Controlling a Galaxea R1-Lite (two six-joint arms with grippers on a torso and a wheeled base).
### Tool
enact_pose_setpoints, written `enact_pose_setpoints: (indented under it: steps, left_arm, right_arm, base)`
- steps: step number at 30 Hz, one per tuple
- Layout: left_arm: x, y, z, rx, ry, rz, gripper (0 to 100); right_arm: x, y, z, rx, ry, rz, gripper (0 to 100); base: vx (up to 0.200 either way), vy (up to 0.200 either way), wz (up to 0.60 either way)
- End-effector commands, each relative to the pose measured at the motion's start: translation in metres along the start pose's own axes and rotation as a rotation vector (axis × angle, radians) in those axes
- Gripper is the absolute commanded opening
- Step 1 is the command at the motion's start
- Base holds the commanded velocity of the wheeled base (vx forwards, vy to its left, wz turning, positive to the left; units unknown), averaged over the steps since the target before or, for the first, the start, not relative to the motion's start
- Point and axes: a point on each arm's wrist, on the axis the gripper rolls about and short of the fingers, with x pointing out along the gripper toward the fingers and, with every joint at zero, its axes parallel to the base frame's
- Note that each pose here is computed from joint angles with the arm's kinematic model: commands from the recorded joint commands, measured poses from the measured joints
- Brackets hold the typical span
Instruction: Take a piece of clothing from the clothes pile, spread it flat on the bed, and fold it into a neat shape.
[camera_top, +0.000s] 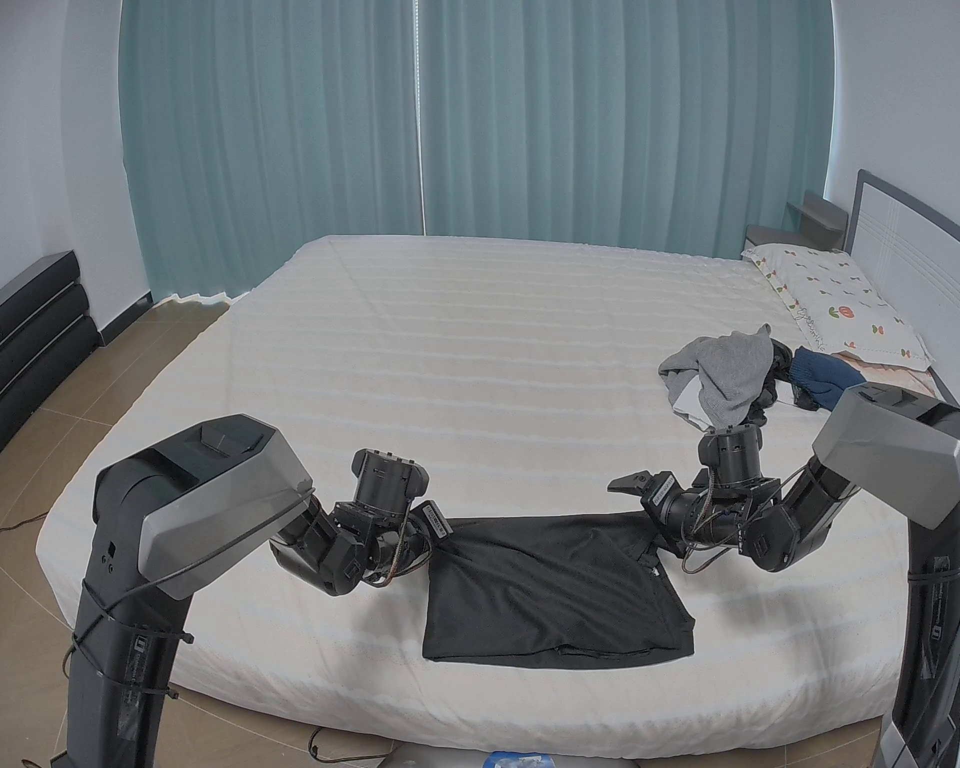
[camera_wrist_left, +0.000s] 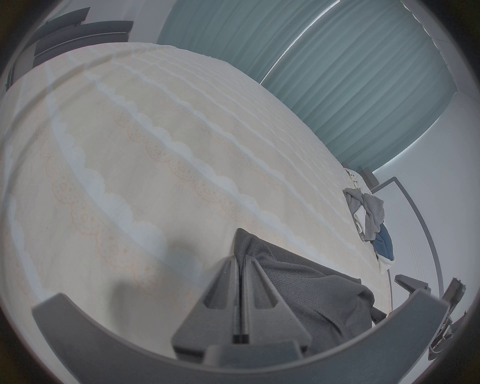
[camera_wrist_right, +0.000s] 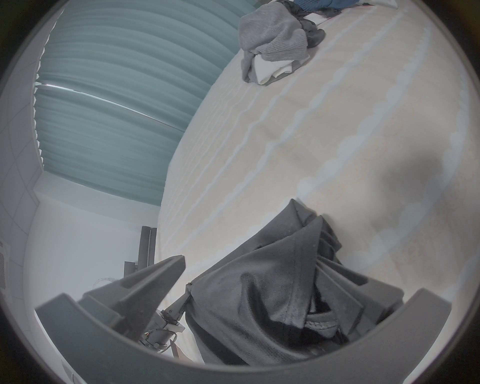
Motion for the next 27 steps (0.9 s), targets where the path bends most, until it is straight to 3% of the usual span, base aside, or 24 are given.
enact_pose_setpoints:
  steps: [1,11,27]
  left_arm:
    - [0.000,0.000,0.000,0.000,-0.001,0.000,0]
    - [0.000,0.000,0.000,0.000,-0.001,0.000,0]
    - [0.002,0.001,-0.001,0.003,0.002,0.003,0]
  right_arm:
    - [0.005,-0.008,-0.007,0.000,0.016,-0.023,0]
    - [0.006,-0.013,-0.005,-0.005,-0.012,-0.054,0]
    - [-0.006,-0.013,0.024,0.036,-0.083,-0.032,0]
  base:
    - [0.000,0.000,0.00]
    - [0.000,0.000,0.00]
    - [0.000,0.000,0.00]
